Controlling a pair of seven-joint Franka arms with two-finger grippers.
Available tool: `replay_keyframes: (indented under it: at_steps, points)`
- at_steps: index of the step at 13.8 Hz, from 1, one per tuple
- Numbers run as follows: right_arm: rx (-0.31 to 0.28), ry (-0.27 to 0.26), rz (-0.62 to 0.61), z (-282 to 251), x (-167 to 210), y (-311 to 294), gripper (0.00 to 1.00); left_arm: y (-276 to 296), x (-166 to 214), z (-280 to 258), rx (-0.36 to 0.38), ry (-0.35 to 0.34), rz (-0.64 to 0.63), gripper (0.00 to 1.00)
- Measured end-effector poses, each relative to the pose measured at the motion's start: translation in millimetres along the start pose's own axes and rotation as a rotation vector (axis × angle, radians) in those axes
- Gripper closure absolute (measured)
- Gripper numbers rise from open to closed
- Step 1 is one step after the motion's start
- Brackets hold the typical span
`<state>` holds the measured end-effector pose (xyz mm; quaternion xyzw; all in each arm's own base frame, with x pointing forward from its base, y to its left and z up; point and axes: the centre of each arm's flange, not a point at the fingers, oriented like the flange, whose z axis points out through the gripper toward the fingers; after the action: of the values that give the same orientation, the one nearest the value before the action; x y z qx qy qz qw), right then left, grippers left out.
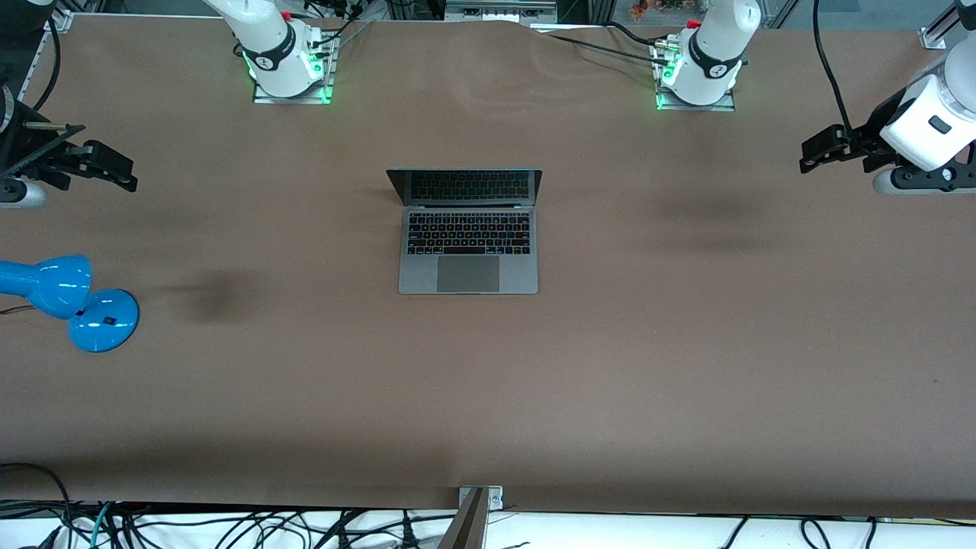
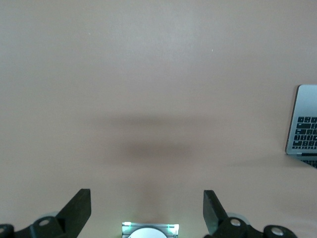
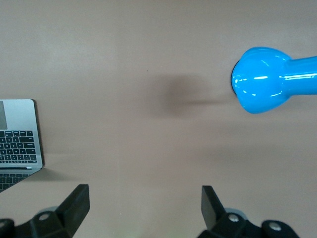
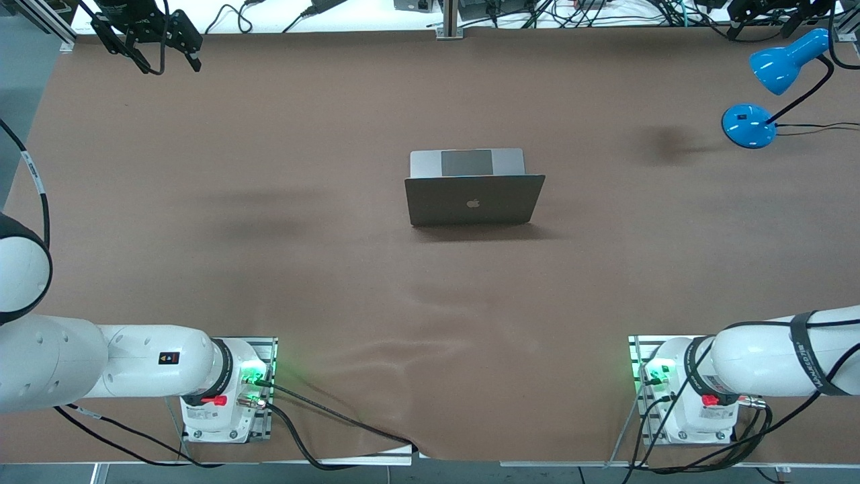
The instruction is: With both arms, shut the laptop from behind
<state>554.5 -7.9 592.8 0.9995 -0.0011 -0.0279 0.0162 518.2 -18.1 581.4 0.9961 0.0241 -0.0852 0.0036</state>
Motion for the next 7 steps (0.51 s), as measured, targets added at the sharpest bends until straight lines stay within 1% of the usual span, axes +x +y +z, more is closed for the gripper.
replay_keyframes:
  at_steps: [3, 7]
  points:
    - [0.000, 0.000, 0.000, 0, 0, 0, 0.00, 12, -1, 7, -0.069, -0.041, 0.013, 0.00]
    - [0.000, 0.000, 0.000, 0, 0, 0, 0.00, 30, 9, 26, -0.156, -0.097, 0.028, 0.00]
